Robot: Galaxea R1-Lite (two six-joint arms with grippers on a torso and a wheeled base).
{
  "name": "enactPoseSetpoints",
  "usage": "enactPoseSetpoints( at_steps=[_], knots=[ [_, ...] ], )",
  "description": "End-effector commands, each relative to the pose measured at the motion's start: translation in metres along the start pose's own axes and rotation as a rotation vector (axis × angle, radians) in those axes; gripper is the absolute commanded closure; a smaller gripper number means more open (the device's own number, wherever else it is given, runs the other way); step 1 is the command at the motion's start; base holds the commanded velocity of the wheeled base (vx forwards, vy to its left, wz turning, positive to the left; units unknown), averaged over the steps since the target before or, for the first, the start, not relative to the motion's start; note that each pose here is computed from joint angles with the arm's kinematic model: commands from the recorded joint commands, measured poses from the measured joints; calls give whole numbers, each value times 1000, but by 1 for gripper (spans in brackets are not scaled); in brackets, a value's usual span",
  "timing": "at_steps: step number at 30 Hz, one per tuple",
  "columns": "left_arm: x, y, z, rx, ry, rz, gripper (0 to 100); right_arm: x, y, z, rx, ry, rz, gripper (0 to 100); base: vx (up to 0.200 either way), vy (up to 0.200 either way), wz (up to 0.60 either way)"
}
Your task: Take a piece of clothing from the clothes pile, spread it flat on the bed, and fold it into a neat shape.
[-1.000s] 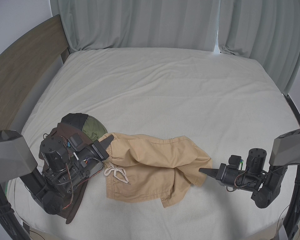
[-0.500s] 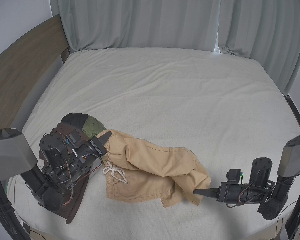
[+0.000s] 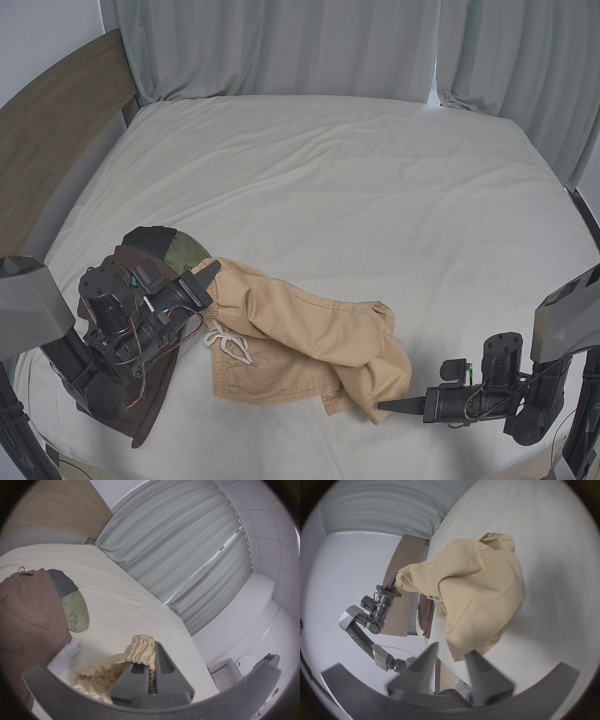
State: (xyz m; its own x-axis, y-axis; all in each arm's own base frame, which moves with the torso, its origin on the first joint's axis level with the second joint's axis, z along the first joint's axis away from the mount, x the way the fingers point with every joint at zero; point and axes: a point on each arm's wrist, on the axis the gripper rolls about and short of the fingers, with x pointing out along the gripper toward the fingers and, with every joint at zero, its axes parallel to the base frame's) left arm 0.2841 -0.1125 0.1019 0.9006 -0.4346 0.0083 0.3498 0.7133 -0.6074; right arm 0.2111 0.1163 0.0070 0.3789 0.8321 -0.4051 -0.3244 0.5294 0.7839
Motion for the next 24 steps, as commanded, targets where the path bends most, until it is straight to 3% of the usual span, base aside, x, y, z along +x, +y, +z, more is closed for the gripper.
enactPoseSetpoints(
  at_steps=[1, 7, 15, 24],
  knots=[
    [0, 0, 0, 0, -1, 0, 100, 3, -5, -2, 12, 8, -15, 0, 0, 0, 0],
    [0, -1, -1, 0, 4, -1, 100, 1, -17, 19, 16, -78, -30, 0, 0, 0, 0],
    [-1, -1, 0, 0, 2, -4, 100, 10, -29, 26, 29, -99, -41, 0, 0, 0, 0],
    [0, -2, -1, 0, 2, -6, 100, 1, -5, 37, 17, -153, 21, 0, 0, 0, 0]
  ],
)
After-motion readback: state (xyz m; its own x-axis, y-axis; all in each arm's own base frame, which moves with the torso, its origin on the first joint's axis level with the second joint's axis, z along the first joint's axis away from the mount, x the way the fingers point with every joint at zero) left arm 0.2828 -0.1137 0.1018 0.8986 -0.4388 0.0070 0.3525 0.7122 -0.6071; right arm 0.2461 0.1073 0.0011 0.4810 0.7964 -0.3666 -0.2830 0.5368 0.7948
